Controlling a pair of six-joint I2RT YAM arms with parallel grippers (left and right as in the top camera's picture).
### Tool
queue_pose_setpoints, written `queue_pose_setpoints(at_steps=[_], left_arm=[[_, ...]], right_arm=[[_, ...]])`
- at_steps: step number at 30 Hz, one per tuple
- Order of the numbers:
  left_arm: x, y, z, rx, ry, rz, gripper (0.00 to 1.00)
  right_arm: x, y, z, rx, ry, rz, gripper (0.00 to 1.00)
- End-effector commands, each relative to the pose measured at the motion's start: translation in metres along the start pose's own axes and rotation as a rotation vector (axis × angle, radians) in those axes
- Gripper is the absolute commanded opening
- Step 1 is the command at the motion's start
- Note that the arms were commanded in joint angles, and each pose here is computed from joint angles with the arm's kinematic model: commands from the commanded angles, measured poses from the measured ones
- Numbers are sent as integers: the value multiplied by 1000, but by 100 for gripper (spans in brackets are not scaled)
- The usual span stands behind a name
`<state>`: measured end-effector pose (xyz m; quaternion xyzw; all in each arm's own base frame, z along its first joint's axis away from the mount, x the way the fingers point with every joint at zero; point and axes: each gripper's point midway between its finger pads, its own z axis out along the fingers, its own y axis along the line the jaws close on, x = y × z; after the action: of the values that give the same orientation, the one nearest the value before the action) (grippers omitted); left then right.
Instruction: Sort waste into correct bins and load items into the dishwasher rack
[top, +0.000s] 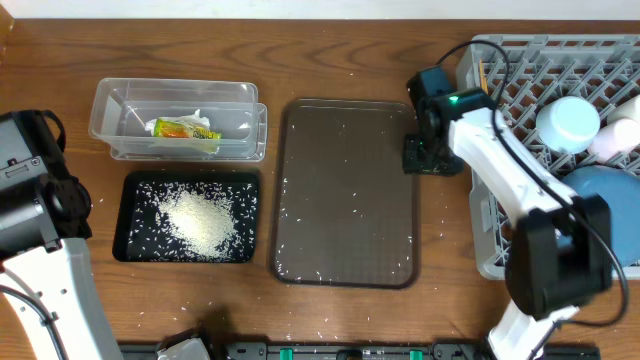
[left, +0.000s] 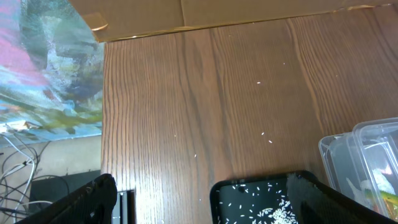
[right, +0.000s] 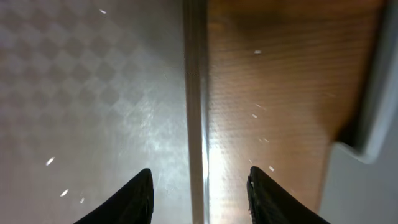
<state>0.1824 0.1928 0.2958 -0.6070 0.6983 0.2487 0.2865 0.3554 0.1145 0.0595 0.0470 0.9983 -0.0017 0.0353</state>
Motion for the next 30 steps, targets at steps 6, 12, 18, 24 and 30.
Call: queue_pose_setpoints(at_steps=[6,12,18,24,30], left_arm=[[-3,4,0,-17,-15,-1,90],[-3,4,0,-17,-14,-1,90],[-3,4,0,-17,-14,-1,90],[-3,4,0,-17,-14,-1,91],[-3,4,0,-17,-14,-1,90]], right_arm=[[-5,10,36,1,39,9,41],[-8,12,47,1,37,10,30],[-16,8,48,27,1,10,26],[-16,8,52,26,-5,10,26],[-7,4,64,31,7,10,27]])
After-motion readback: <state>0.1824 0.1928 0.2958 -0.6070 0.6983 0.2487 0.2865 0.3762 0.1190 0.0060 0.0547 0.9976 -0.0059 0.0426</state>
